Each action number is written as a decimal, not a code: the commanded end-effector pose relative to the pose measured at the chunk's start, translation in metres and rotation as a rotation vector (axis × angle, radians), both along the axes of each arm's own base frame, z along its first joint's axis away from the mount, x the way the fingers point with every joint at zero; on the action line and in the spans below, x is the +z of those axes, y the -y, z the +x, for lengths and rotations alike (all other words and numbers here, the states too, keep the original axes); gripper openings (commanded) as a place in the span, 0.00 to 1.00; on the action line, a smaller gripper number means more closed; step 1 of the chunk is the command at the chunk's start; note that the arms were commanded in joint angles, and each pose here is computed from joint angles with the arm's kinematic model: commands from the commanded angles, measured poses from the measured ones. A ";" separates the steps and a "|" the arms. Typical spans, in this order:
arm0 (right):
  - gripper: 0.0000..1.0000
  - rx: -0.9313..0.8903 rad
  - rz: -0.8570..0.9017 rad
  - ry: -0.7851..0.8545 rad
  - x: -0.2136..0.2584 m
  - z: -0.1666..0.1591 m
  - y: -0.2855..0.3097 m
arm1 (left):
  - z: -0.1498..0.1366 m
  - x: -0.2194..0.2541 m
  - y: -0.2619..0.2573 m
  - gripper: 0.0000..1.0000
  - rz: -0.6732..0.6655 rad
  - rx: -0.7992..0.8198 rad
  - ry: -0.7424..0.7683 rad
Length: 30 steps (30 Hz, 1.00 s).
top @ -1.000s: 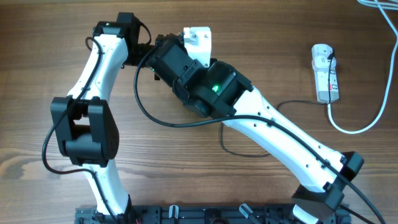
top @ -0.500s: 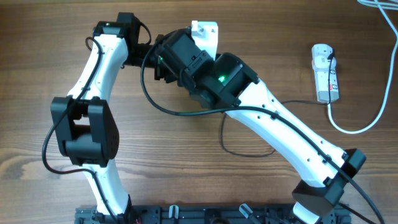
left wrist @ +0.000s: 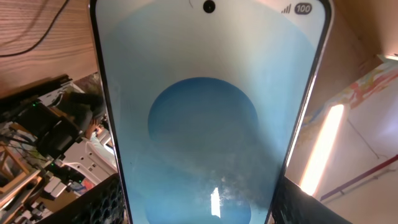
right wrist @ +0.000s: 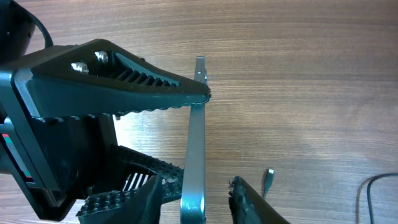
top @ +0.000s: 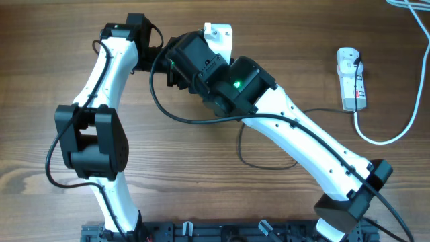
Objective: Plug charger to phone and switch on socket
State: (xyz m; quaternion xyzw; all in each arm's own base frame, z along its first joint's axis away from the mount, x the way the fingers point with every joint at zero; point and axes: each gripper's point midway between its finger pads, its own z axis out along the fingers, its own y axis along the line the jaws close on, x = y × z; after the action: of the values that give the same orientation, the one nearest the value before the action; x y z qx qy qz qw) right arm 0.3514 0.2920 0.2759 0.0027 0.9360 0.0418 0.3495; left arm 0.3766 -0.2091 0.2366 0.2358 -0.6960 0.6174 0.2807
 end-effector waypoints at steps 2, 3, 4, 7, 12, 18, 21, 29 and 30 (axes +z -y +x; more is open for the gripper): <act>0.30 0.018 0.006 -0.009 -0.003 0.002 -0.008 | -0.003 0.029 0.001 0.69 -0.063 -0.003 0.047; 0.30 0.024 0.001 -0.008 -0.003 0.002 -0.008 | -0.003 0.029 0.001 0.69 -0.063 -0.003 0.047; 0.29 0.029 -0.002 -0.007 -0.003 0.002 -0.008 | -0.003 0.029 0.001 0.69 -0.063 -0.003 0.047; 0.27 0.028 -0.003 -0.006 -0.003 0.002 -0.008 | -0.003 0.028 0.001 0.69 -0.063 -0.003 0.047; 0.25 0.029 0.001 -0.003 -0.002 0.002 -0.008 | -0.003 0.029 0.001 0.69 -0.063 -0.003 0.047; 0.20 0.025 -0.002 0.002 -0.002 0.003 -0.008 | -0.003 0.029 0.001 0.69 -0.069 -0.003 0.046; 0.17 0.025 0.001 0.005 -0.001 0.004 -0.008 | -0.003 0.030 0.001 0.69 -0.070 -0.003 0.046; 0.09 0.025 0.009 0.011 0.000 0.005 -0.010 | -0.003 0.030 0.001 0.75 -0.070 -0.003 0.047; 0.08 0.025 0.009 0.012 0.000 0.005 -0.010 | -0.003 0.030 0.001 0.75 -0.070 -0.003 0.047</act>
State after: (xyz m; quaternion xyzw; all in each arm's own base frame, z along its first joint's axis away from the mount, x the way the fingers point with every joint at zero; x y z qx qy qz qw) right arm 0.3522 0.2955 0.2767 -0.0064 0.9353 0.0470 0.3505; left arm 0.3766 -0.2092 0.2379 0.2362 -0.6931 0.6195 0.2828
